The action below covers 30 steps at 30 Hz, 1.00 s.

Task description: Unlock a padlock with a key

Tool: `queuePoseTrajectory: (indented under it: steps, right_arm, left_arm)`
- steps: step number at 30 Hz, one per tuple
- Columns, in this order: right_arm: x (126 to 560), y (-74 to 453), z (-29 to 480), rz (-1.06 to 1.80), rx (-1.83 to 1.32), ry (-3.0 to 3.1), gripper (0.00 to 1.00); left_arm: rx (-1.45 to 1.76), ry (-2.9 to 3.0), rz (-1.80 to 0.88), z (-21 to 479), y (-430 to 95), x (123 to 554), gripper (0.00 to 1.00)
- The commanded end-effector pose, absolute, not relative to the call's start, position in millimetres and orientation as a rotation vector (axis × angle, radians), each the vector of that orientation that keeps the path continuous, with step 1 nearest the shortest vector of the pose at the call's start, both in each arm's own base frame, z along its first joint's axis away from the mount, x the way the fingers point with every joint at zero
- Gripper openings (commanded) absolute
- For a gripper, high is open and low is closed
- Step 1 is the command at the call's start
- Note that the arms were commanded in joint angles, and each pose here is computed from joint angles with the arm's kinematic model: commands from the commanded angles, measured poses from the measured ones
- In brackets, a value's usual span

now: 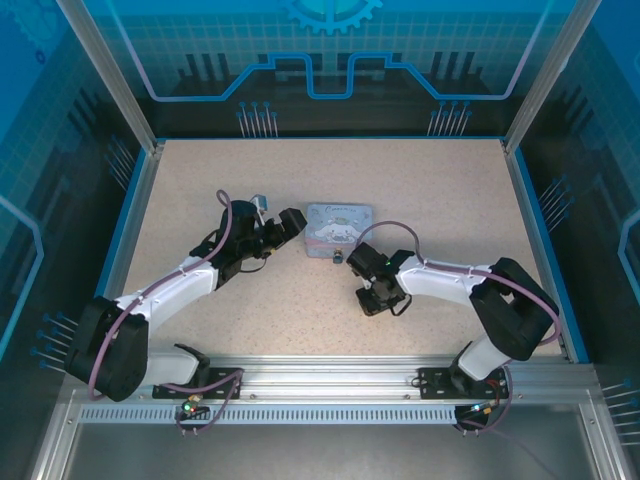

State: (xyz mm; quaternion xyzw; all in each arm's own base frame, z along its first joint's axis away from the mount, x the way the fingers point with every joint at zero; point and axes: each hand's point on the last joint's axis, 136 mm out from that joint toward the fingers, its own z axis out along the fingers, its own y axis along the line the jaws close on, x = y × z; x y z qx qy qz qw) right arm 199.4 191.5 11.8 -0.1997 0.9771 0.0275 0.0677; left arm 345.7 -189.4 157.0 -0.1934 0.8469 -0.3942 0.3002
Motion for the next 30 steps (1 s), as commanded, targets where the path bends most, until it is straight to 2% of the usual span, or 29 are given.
queuePoseTrajectory:
  steps: [1,4,8,15,19,24,30]
  right_arm:
    - [188,189,1,0.023,-0.649,2.987,0.2]
    - [186,192,2,0.027,-0.649,2.981,0.0]
    - [193,199,20,0.105,-0.61,2.94,0.0]
    - [212,230,90,0.595,-0.51,2.779,0.0]
    - [222,230,111,0.735,-0.417,2.734,0.0]
    - [223,227,113,0.765,-0.372,2.736,0.0]
    - [209,220,85,0.753,-0.333,2.81,0.0]
  left_arm:
    - [-0.516,2.247,-1.078,156,-194,346,0.99]
    - [-0.523,2.249,-1.08,155,-194,346,0.99]
    - [-0.52,2.25,-1.089,156,-195,347,0.99]
    - [-0.502,2.24,-1.101,164,-197,347,0.99]
    - [-0.494,2.243,-1.119,166,-199,345,0.99]
    - [-0.48,2.237,-1.141,173,-203,345,0.99]
    - [-0.485,2.232,-1.142,174,-203,345,0.99]
